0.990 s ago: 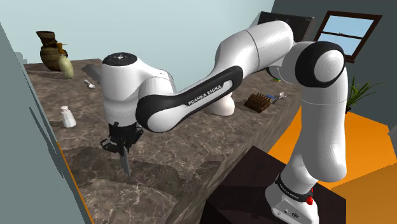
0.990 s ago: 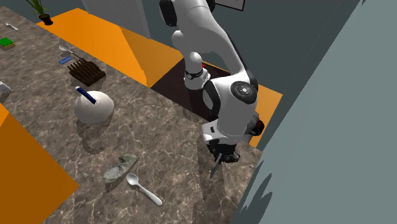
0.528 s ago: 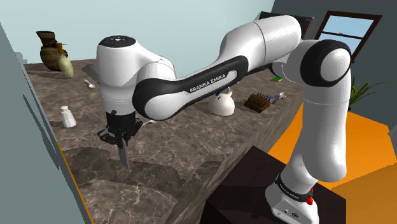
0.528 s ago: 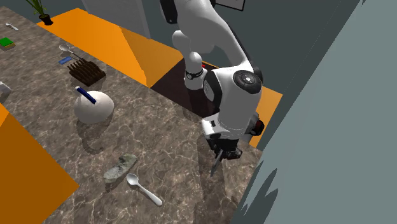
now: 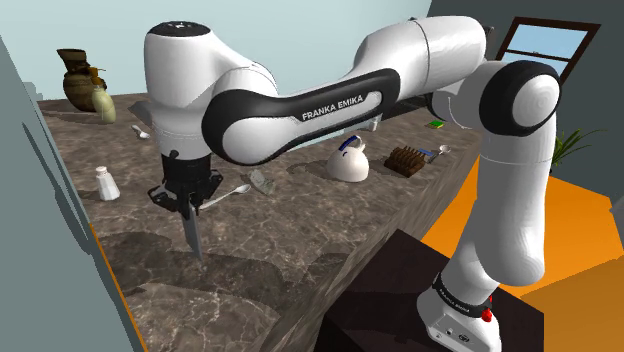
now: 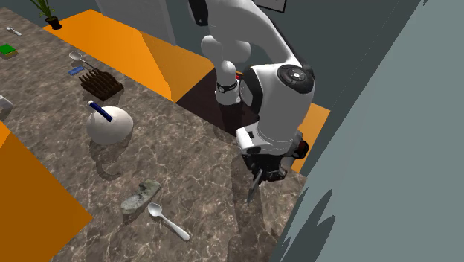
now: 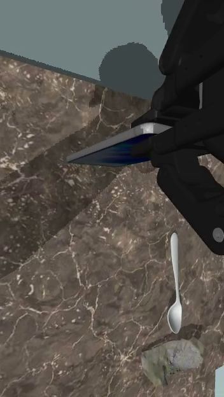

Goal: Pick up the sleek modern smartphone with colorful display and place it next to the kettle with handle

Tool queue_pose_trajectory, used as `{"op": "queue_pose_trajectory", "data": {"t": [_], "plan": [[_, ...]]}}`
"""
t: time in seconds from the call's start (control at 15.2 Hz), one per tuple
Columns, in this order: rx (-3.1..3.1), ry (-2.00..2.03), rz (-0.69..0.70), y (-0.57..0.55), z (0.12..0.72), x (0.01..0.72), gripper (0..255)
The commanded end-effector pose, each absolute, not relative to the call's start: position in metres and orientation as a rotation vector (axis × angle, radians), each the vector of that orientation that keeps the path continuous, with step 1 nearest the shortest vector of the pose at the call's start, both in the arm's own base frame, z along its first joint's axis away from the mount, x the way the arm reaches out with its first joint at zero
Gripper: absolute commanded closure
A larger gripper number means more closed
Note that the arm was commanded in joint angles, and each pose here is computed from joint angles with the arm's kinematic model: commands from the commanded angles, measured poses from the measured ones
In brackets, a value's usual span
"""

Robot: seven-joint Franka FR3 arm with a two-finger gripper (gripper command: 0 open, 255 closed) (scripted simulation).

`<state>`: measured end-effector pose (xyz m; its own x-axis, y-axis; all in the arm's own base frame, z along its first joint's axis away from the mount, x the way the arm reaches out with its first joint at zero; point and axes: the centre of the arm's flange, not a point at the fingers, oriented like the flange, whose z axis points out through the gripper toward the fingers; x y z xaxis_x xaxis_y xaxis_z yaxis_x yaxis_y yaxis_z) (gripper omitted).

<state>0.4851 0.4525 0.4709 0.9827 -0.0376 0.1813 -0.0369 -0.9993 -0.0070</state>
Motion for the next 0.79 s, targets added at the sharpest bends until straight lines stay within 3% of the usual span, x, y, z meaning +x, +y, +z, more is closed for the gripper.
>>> {"op": "queue_pose_trajectory", "data": {"t": [0.0,0.73], "plan": [[-3.124,0.058,-0.286,0.452,0.482,0.485,255],[-3.124,0.058,-0.286,0.452,0.54,0.485,255]]}}
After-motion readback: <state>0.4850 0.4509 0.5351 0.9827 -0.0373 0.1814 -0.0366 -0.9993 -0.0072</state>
